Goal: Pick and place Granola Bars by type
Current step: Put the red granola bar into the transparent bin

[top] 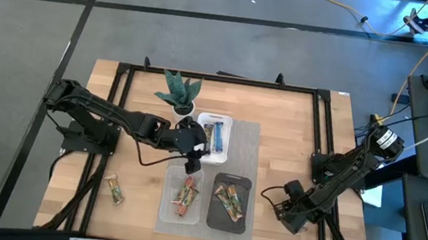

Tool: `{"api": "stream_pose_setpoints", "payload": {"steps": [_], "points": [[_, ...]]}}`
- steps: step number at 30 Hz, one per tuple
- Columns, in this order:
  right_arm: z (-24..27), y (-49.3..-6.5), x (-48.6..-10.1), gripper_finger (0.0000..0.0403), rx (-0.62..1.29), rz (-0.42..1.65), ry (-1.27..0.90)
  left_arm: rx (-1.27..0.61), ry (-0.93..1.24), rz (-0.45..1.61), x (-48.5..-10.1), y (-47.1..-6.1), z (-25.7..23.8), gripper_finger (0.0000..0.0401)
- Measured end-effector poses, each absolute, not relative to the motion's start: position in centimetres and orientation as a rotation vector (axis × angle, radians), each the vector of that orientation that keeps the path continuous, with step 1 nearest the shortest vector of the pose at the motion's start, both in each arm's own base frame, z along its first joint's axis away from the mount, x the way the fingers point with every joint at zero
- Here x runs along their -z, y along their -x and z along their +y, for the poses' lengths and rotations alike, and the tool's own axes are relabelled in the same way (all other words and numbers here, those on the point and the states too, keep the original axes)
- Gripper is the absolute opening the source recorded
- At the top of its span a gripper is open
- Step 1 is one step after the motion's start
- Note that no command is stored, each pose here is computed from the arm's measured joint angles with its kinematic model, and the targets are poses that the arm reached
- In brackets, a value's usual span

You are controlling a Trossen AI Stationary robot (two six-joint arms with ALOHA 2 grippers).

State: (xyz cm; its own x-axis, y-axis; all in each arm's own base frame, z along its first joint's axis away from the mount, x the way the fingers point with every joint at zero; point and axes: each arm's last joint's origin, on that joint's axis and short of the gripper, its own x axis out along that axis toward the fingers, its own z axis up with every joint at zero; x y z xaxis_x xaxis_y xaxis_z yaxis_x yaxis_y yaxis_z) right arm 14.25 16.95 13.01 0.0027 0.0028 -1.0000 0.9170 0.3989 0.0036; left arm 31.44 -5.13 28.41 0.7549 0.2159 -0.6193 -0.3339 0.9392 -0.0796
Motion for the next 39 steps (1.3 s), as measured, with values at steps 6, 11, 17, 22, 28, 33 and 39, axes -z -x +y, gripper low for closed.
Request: {"api": "stream_pose_setpoints", "payload": {"steps": [6, 11, 17, 22, 28, 33, 39], "points": [[16.9, -14.3, -13.0, 0.0173, 0.902, 1.375, -0.905, -0.302, 0.19, 0.65, -28.4, -31.4, -5.1, 0.0174], [16.9, -14.3, -13.0, 0.0173, 0.901, 1.375, -0.905, -0.302, 0.189, 0.65, -28.4, -31.4, -5.1, 0.0172], [16.9, -14.3, -13.0, 0.0149, 0.9, 1.374, -0.906, -0.301, 0.187, 0.65, -28.4, -31.4, -5.1, 0.0171], [16.9, -14.3, -13.0, 0.0126, 0.881, 1.38, -0.89, -0.301, 0.188, 0.65, -28.4, -31.4, -5.1, 0.0173], [16.9, -14.4, -13.8, 0.0128, 0.832, 1.359, -0.912, -0.301, 0.187, 0.651, -28.4, -31.4, -5.1, 0.0171], [17.3, -15.3, -16.4, 0.0121, 0.725, 1.188, -0.905, -0.302, 0.185, 0.657, -28.3, -31.4, -5.1, 0.0174], [17.2, -17.2, -20.3, 0.0114, 0.628, 0.865, -0.84, -0.317, 0.184, 0.654, -28.4, -31.4, -4.9, 0.0172]]}}
